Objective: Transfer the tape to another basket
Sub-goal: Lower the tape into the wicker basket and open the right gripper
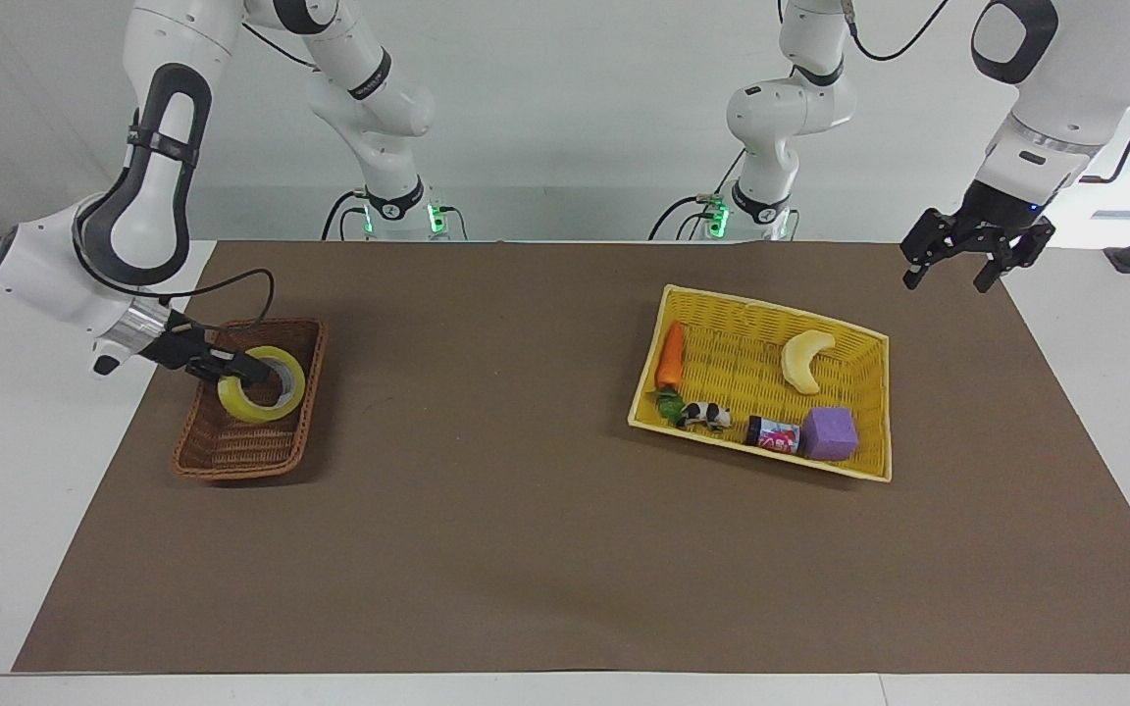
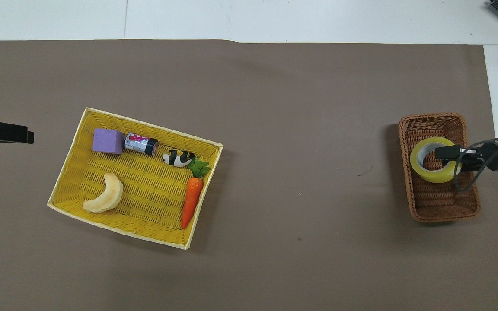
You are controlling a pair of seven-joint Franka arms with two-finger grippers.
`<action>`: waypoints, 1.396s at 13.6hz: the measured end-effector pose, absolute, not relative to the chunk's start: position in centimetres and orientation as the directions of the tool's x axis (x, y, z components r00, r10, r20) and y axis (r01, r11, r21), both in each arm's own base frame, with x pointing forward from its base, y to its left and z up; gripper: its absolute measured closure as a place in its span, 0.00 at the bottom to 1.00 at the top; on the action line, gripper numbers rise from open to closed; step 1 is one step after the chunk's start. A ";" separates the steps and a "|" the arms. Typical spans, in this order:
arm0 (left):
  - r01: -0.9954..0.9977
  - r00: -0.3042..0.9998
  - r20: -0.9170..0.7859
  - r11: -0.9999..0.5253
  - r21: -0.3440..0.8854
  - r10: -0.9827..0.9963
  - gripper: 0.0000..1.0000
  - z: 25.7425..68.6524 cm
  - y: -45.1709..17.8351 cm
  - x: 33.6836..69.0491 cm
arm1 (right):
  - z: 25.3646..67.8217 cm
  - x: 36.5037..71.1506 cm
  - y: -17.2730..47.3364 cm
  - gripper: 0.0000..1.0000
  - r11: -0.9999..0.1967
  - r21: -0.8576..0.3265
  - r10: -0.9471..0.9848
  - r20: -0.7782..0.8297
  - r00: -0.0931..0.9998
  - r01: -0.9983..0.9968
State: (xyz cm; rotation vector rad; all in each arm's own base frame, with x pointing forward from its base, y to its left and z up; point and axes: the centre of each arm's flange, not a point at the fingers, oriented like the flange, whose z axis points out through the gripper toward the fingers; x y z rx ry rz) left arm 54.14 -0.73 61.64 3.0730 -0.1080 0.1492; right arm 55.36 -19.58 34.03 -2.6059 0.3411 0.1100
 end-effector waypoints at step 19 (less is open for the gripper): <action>-0.071 0.993 0.093 -0.997 0.025 -0.068 0.00 65.8 0.7 53.6 | 41.0 59.0 -18.7 0.00 -0.876 -0.456 -0.180 0.004 0.984 -0.158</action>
